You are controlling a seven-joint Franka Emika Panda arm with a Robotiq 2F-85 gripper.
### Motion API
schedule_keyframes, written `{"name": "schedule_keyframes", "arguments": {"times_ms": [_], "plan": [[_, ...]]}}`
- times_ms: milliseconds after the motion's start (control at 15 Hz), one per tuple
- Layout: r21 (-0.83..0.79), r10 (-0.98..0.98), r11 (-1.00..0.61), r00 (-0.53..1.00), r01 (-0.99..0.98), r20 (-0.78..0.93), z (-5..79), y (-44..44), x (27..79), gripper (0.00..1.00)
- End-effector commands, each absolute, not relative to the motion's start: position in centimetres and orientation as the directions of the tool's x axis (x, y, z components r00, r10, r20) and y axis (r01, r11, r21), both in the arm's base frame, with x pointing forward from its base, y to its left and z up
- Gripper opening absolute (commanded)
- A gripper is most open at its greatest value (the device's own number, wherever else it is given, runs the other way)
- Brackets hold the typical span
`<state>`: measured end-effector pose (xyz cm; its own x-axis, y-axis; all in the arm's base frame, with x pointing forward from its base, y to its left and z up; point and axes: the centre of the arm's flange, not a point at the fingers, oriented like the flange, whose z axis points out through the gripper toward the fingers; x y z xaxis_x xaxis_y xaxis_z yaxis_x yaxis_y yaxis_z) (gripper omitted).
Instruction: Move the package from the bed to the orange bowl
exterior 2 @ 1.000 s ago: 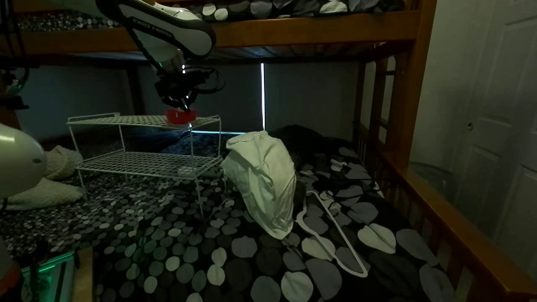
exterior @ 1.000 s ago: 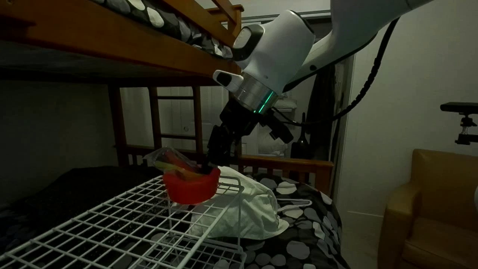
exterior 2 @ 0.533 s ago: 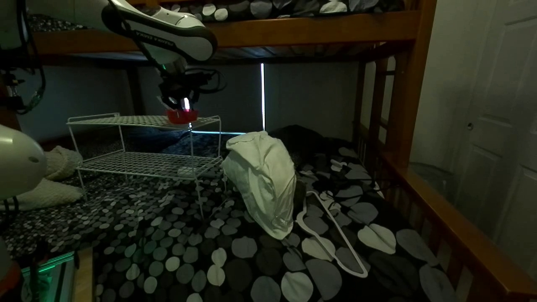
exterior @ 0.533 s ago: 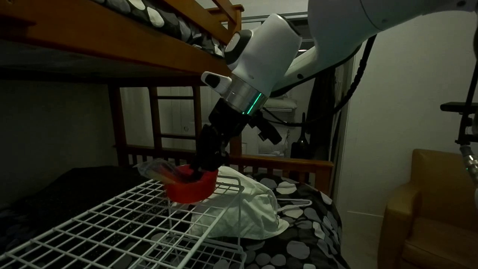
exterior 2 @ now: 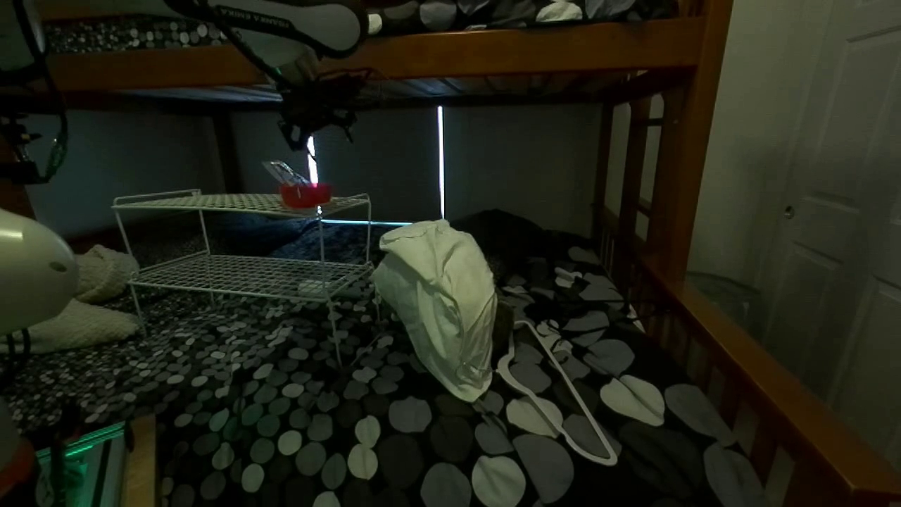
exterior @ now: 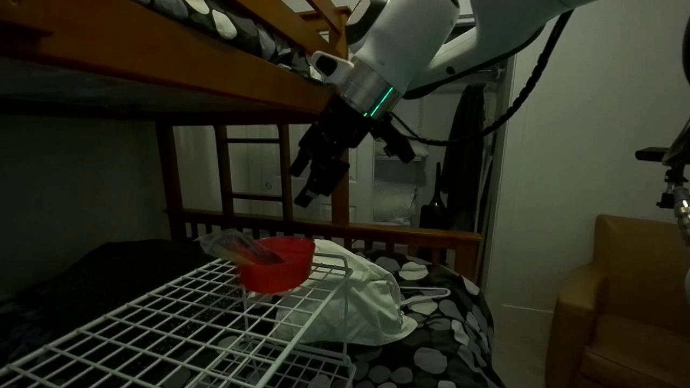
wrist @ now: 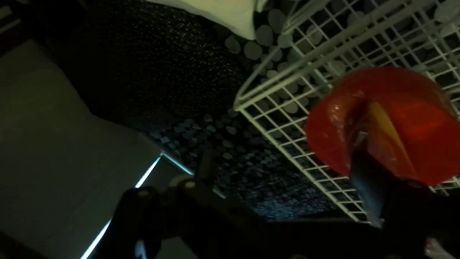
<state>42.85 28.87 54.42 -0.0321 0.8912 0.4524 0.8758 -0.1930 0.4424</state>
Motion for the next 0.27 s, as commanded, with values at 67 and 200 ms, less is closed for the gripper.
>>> {"name": "schedule_keyframes", "arguments": {"times_ms": [67,200], "plan": [[0.586,0.925,-0.303,0.083,0.752,0.371,57.3,21.0,43.0,1.0],[0.565,0.911,-0.306,0.063,0.766,0.408,58.7,21.6,43.9,1.0]]}}
